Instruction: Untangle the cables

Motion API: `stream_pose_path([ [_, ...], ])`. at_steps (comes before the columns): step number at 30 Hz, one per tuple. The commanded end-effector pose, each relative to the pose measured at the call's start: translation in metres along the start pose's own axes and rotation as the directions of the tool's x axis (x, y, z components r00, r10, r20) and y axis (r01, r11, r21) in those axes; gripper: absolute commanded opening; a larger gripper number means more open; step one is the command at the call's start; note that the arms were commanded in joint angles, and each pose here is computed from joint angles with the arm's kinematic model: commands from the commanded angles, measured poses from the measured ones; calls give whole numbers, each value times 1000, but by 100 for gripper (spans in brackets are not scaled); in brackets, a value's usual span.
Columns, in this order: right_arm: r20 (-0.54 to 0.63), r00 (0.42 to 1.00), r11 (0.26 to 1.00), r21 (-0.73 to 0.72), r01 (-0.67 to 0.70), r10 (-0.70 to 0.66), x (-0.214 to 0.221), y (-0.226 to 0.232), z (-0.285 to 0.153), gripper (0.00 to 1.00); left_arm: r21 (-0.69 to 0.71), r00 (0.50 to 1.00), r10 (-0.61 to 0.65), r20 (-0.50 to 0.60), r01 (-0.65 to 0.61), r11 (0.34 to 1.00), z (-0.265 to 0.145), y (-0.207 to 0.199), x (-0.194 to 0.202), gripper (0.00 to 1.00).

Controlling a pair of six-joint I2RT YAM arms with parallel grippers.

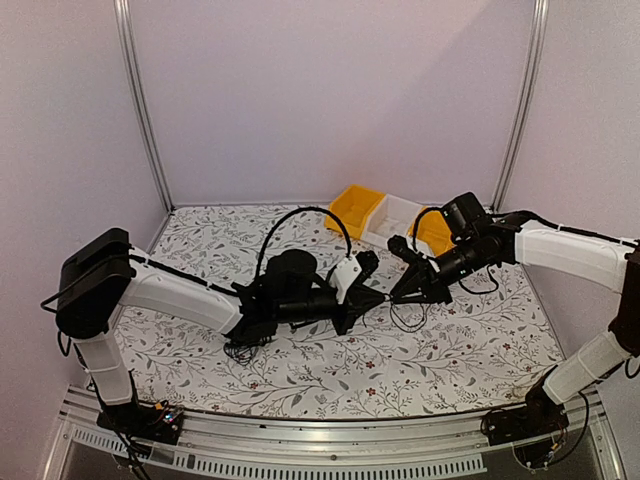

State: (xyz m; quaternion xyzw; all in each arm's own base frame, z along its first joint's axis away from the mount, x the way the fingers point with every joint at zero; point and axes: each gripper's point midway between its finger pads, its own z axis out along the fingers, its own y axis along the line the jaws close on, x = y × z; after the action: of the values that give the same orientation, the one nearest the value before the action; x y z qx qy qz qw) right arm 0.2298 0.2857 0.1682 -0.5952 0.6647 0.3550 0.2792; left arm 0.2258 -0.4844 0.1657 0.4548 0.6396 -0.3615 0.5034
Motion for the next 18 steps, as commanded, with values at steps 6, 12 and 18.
stream_pose_path([
  [6,23,1000,999,-41,12,-11,-8,4,-2,12,24,1000,13,25,-13,1000,2,-4,-4,0],
  [12,26,1000,999,-48,12,-11,-8,6,-1,10,28,1000,13,27,-14,1000,3,-5,-6,0],
  [18,32,999,998,-57,14,-13,-9,7,-1,1,26,1000,13,27,-14,1000,3,-5,-5,0],
])
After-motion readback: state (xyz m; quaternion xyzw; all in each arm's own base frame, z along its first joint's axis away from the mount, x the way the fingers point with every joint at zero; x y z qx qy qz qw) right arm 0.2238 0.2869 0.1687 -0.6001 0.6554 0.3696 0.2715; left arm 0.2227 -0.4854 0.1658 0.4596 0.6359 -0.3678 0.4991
